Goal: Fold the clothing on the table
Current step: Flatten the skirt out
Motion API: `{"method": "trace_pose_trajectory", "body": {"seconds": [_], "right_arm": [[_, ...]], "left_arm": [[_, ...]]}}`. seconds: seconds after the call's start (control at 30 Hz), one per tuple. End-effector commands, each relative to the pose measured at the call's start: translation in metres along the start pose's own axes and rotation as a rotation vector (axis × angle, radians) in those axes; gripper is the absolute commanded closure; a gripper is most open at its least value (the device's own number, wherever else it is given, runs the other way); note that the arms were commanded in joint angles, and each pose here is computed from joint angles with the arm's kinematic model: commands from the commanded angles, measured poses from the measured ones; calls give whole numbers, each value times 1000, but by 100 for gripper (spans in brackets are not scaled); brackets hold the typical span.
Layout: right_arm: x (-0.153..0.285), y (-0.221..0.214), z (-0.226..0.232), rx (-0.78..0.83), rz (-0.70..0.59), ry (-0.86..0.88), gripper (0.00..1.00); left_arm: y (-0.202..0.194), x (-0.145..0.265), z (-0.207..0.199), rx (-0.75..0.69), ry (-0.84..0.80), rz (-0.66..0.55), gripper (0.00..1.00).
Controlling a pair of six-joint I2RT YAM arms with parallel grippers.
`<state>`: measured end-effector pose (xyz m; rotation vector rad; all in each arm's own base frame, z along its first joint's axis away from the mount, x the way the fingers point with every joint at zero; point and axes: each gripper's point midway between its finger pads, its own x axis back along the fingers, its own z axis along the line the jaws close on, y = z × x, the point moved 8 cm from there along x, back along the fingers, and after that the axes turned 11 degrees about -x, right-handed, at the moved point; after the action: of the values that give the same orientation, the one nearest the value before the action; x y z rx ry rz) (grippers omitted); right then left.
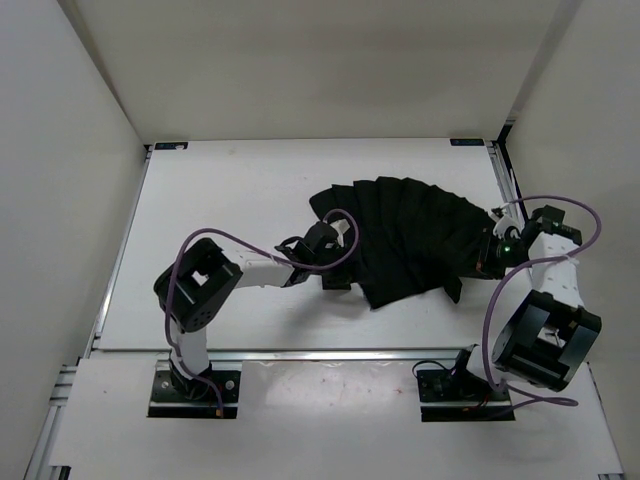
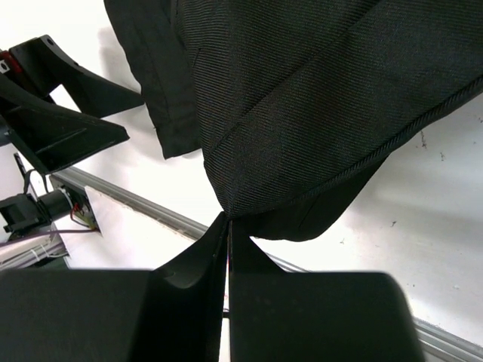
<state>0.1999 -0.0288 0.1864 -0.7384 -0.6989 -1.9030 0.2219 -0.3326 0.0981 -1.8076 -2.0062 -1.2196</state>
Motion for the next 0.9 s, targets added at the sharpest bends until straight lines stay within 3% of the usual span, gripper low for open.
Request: {"method": "trace_pose_trajectory", "body": {"seconds": [0.0, 0.23, 0.3, 0.37, 0.4, 0.47, 0.77, 0.8, 0.87], "right_arm": [[2, -6, 1, 9, -22, 17, 100], [3, -11, -7, -16, -26, -14, 100], [2, -14, -9, -37, -11, -17, 100], [2, -14, -10, -40, -17, -18, 100], [1, -14, -11, -43, -13, -19, 100], [0, -14, -12, -51, -8, -22, 100], [-5, -12, -19, -103, -2, -69, 100], [-5, -12, -21, -121, 1, -92, 95], [1, -12, -29, -162, -20, -167, 45]], "left_arm": [[8, -8, -17, 25, -62, -59, 1], [4, -26, -19, 70, -109, -67, 1], [3, -32, -20, 68, -119, -52, 10], [2, -33, -18, 71, -135, -40, 42], [0, -32, -14, 76, -134, -31, 65], [3, -22, -2, 95, -104, -42, 97], [8, 59, 50, 147, 73, -107, 100], [12, 69, 56, 142, 84, -132, 100], [11, 83, 64, 147, 105, -119, 100]]}}
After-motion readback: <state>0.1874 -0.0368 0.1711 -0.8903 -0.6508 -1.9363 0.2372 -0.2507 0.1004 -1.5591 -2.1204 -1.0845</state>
